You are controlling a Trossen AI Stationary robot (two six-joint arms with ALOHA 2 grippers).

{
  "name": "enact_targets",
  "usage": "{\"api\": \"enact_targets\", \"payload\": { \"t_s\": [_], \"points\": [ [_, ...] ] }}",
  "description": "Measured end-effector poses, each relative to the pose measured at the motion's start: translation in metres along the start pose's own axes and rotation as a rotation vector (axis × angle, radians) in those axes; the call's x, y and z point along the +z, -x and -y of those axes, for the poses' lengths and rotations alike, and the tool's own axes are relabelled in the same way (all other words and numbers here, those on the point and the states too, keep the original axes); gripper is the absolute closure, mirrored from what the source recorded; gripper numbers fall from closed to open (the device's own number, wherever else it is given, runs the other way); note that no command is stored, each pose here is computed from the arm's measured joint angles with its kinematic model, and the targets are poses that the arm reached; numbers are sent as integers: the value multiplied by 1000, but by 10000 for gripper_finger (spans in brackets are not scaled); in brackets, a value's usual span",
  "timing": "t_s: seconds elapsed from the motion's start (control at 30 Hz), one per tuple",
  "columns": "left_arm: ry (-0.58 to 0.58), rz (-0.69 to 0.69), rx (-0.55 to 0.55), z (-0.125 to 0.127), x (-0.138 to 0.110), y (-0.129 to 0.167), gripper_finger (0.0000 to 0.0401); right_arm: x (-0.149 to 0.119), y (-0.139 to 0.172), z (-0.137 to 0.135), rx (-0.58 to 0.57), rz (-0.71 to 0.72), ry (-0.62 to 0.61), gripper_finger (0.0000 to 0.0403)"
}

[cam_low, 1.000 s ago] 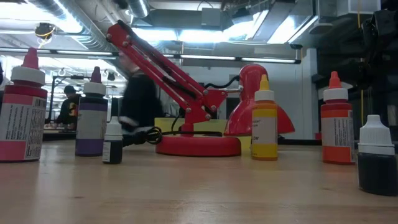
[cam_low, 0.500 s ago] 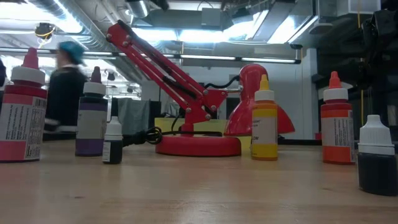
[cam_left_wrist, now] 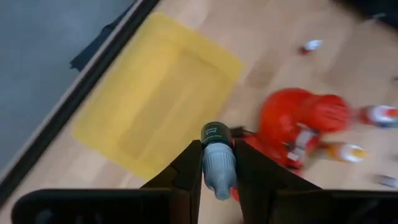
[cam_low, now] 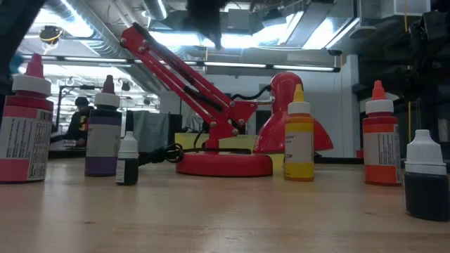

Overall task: Pick & Place food coloring
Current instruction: Put the black food coloring bottle into the yellow bin

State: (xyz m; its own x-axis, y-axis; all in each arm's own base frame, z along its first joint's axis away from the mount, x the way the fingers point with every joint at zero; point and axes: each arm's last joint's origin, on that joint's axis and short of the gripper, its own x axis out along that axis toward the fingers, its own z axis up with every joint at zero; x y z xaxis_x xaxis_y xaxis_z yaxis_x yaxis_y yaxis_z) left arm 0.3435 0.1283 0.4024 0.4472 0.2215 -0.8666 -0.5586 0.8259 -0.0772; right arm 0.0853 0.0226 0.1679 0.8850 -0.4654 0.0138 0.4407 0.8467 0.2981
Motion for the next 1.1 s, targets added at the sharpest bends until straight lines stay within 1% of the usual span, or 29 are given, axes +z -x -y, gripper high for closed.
{"api": "enact_targets", "payload": {
  "t_s": [0.13,0.27,0.37,0.47,0.6,0.73,1.1],
  "points": [
    [-29,-51,39,-11,13,-34,333,0,0,0,0,0,0,56],
    [-57,-102,72,-26,18,-59,333,0,0,0,0,0,0,56],
    [-101,-189,149,-32,16,-79,333,0,0,0,0,0,0,56],
    [-135,-272,204,-34,12,-103,333,0,0,0,0,0,0,56],
    [-167,-309,206,-35,12,-120,333,0,0,0,0,0,0,56],
    [-177,-358,209,-35,10,-144,333,0,0,0,0,0,0,56],
    [-171,-449,228,-30,2,-175,333,0,0,0,0,0,0,56]
  ]
}}
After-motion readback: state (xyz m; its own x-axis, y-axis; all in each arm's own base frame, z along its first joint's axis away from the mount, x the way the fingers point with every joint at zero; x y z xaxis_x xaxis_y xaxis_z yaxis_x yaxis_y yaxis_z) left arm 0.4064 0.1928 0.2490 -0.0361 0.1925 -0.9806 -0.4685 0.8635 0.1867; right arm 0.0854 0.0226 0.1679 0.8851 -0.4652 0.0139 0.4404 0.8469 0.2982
